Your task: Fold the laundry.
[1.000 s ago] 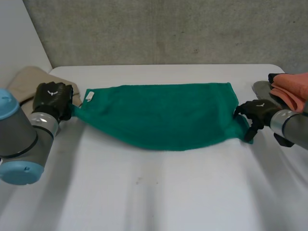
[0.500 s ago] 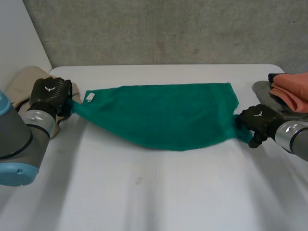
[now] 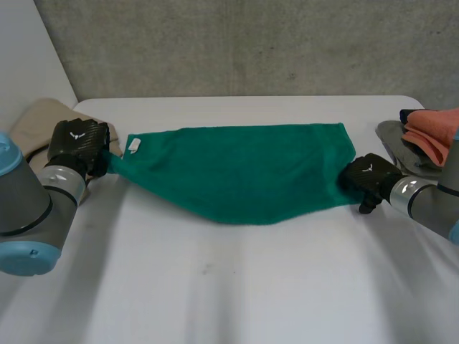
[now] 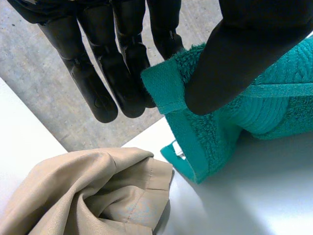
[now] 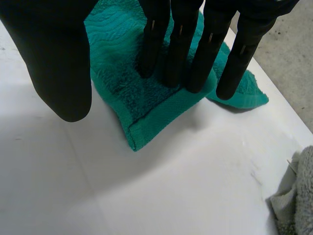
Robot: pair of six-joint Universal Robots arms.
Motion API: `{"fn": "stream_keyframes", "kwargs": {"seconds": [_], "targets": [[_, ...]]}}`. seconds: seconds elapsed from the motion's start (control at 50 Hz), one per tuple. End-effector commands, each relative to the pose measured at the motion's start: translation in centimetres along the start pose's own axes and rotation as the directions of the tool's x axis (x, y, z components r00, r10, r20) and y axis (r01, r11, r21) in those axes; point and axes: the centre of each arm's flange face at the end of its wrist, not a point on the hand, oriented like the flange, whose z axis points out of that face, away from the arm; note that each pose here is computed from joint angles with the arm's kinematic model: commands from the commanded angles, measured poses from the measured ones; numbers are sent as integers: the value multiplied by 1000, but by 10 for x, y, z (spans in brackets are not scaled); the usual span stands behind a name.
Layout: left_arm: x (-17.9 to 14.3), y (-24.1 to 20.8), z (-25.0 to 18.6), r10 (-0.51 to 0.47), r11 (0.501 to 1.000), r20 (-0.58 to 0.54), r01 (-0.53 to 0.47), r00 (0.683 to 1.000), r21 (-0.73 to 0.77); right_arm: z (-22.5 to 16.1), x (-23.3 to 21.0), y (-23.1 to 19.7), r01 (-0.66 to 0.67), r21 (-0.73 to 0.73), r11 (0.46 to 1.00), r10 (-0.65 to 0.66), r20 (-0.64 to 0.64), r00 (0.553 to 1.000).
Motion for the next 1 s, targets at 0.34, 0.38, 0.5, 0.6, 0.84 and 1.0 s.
{"fn": "stream_keyframes", "kwargs": {"seconds": [0.34, 0.38, 0.5, 0.6, 0.84, 1.0], "targets": [[4, -2, 2, 6, 1000, -17, -6, 1000, 12, 20, 2, -3, 67, 31, 997, -67, -22, 998], [4, -2, 2, 4, 1000, -17, -4, 1000, 12, 21, 1, -3, 68, 32, 997, -67, -23, 997], [4, -3, 3, 1, 1000, -16, -1, 1000, 16, 26, 2, -2, 77, 35, 996, -75, -42, 996], [4, -3, 3, 1, 1000, -17, -1, 1000, 17, 29, 2, -2, 75, 39, 996, -74, -47, 996], [2, -2, 2, -1, 1000, -14, 1, 1000, 8, 29, 5, -2, 34, 33, 999, -33, -46, 998], [-3, -5, -13, 5, 998, -34, -7, 999, -55, -4, 27, -14, -90, -19, 996, 89, -43, 995]]}}
